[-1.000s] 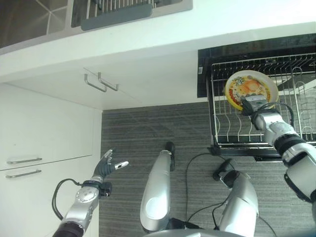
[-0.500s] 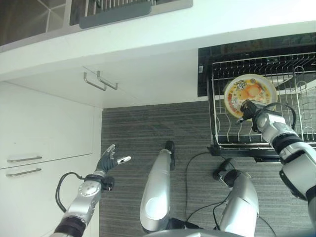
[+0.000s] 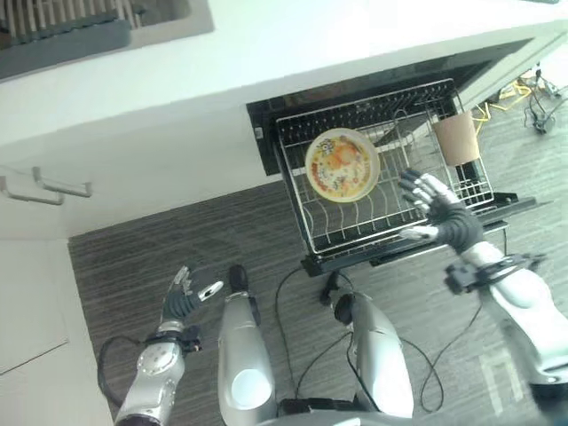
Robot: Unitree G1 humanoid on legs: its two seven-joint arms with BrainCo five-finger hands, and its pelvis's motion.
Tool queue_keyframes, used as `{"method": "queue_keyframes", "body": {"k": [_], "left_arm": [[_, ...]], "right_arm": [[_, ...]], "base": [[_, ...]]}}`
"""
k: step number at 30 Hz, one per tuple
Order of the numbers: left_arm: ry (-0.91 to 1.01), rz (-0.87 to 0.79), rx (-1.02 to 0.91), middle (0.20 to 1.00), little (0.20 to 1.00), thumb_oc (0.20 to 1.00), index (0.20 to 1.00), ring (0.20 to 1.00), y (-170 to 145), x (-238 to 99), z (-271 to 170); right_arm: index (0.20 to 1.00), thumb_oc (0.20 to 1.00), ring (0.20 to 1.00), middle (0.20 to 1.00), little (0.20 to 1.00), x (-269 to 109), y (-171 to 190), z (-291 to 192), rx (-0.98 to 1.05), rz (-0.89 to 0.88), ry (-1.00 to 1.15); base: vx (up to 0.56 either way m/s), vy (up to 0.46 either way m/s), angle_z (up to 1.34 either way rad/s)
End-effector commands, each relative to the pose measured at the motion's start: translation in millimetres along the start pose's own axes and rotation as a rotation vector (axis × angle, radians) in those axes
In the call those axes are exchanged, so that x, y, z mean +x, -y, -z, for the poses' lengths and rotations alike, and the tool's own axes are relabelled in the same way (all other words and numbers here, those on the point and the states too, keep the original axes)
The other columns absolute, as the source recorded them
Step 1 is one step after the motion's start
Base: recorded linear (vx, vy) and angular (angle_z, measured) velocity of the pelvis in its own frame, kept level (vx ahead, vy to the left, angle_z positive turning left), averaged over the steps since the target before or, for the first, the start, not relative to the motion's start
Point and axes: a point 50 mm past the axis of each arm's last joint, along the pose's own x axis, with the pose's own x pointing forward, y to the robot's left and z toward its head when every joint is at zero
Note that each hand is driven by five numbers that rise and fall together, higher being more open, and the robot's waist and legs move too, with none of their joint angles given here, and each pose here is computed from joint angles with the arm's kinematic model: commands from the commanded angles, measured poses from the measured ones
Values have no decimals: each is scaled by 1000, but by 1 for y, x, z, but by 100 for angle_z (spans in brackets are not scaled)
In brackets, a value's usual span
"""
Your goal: Place the dishes in the dishwasher.
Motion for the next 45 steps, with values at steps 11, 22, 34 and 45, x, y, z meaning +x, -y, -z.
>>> {"method": "queue_keyframes", "body": {"k": [11, 22, 34, 45], "left_arm": [[0, -62, 68, 1000, 1000, 1000, 1000, 1000, -35, -21, 19], [-5, -10, 49, 1000, 1000, 1000, 1000, 1000, -5, -1, 8], [-58, 54, 71, 1000, 1000, 1000, 1000, 1000, 6, 3, 19], [-117, 115, 119, 1000, 1000, 1000, 1000, 1000, 19, 2, 19]], "right_arm": [[1000, 1000, 1000, 1000, 1000, -86, 105, 20, 153, 832, 196], [482, 482, 482, 482, 482, -132, 83, 156, 436, 1400, -279], [200, 200, 200, 200, 200, -71, 33, 210, 1306, 999, -246], [200, 200, 200, 200, 200, -10, 77, 161, 1225, 814, -147]], "base": [[20, -21, -14], [-27, 8, 3], [-1, -1, 12], [28, 23, 9]]}}
